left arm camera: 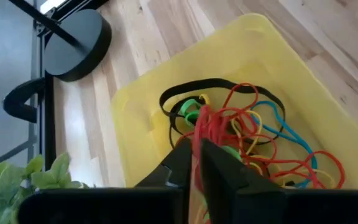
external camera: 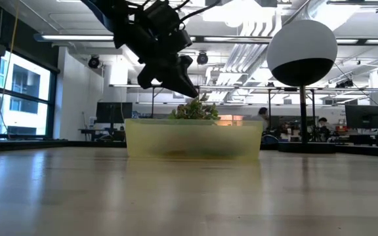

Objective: Pick and place rubber bands into bin
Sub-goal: Put the red rubber band into the yellow bin, then return to Home Position

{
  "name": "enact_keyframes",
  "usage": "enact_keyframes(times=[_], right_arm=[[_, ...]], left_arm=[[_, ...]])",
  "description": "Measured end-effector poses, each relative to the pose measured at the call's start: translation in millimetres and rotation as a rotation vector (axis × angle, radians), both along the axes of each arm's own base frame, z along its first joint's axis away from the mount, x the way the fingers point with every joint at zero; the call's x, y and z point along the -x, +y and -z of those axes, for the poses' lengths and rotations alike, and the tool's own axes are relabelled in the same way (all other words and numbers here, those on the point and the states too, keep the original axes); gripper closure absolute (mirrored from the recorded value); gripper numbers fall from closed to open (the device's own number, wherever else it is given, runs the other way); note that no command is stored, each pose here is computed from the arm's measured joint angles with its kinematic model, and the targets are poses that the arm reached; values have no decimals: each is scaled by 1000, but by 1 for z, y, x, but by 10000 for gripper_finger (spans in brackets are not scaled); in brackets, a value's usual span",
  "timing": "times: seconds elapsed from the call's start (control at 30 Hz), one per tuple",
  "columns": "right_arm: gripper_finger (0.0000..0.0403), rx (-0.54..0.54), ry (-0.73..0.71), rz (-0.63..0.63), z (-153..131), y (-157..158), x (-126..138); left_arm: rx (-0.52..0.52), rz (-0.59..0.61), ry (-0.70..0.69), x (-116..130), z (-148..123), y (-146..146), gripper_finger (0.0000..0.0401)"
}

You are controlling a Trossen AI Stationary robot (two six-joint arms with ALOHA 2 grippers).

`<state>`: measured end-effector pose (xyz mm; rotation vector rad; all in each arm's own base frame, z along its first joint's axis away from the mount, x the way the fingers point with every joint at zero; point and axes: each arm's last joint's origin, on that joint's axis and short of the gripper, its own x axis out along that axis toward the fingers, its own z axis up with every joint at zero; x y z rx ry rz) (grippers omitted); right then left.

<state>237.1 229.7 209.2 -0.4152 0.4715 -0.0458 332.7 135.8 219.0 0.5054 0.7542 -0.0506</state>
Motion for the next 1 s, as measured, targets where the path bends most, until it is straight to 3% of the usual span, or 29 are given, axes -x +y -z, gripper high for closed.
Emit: enact_keyframes(times=[0.1,0.37,0.5,0.63,0.8,1.0], right_arm=[[226,1,2,-1,-1,-1,0],[226,6,26,-1,0,-8,-6],[226,21,45,21,-2,-18,-12],[226,-44,60,11,-19,-38,-15],[226,-128,26,-34,-53,-67,-16],[226,-138,-30,82,-79,-113,-14]], left_arm=[[2,8,3,0,0,-1,351],[3,11,-3,0,0,-1,225],[43,59,-80,0,-10,-3,184],[72,33,-104,5,-22,-6,164],[23,76,-107,11,-36,-18,156],[-90,20,-160,19,-58,-37,155]])
